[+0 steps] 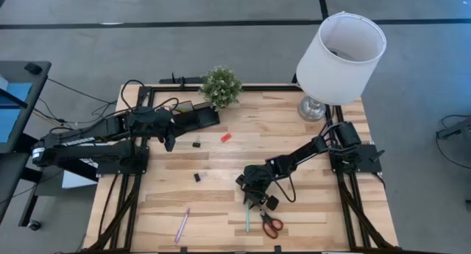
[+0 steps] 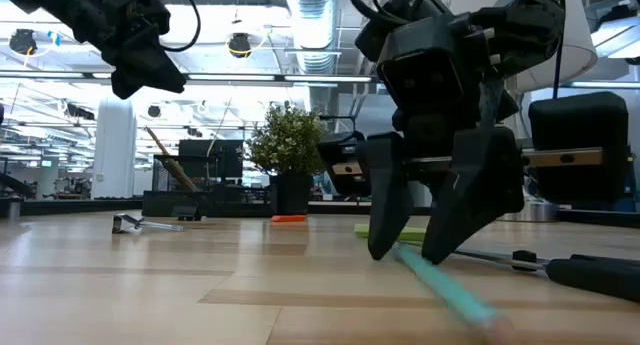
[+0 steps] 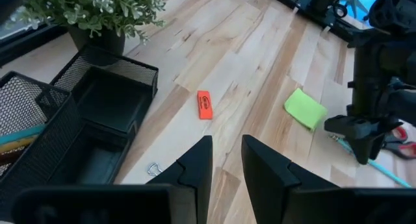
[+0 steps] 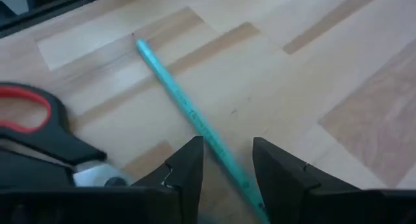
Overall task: Pick and place office supplies into organizer
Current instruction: Put the sky blue pencil into the black organizer
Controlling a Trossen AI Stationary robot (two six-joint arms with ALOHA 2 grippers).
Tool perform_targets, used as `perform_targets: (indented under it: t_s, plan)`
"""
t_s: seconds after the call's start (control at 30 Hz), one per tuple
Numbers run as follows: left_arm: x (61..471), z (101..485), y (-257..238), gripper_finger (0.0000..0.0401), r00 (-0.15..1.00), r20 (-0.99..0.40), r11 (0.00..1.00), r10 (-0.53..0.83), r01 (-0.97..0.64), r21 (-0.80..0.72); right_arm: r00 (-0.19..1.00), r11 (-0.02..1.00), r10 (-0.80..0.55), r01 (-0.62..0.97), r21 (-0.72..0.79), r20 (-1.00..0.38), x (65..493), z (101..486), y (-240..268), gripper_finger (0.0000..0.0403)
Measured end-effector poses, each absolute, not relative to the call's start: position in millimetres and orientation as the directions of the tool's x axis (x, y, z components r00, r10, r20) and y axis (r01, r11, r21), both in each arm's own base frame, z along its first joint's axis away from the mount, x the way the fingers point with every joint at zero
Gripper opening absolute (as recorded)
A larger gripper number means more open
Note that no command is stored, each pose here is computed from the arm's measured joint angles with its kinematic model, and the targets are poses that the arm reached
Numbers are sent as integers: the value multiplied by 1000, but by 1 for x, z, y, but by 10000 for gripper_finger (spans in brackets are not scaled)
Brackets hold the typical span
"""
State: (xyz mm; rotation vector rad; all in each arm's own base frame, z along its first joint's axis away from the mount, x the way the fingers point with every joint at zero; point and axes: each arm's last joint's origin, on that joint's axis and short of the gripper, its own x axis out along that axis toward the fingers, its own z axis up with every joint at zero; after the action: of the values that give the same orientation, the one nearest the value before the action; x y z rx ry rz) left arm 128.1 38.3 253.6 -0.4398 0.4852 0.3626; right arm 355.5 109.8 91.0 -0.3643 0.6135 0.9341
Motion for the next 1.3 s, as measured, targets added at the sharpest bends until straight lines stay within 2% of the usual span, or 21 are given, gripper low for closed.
perform_targets:
  t_s: [0.1, 0.27, 0.7, 1.0, 1.07, 1.23, 1.3]
  plan:
    - [128, 254, 38, 75, 827, -513, 844, 229, -431, -319, 483, 533, 622, -838, -119, -616, 358, 93, 110, 127]
    - [131, 259, 39, 75, 854, -464, 835, 238, -424, -352, 582, 555, 480, -781, -287, -656, 362, 94, 107, 127]
    - [132, 261, 40, 75, 866, -438, 833, 242, -417, -364, 662, 582, 465, -729, -360, -588, 371, 100, 97, 127]
    - [132, 261, 39, 75, 867, -441, 834, 233, -411, -367, 657, 614, 454, -720, -324, -602, 371, 99, 91, 127]
    - [132, 261, 39, 75, 868, -441, 836, 227, -406, -370, 658, 584, 454, -729, -356, -601, 371, 99, 91, 127]
    - [132, 260, 39, 75, 867, -448, 836, 221, -405, -371, 628, 421, 451, -776, -469, -634, 368, 96, 91, 127]
    - [131, 259, 39, 75, 859, -462, 834, 219, -410, -368, 625, 406, 449, -779, -477, -639, 368, 95, 90, 127]
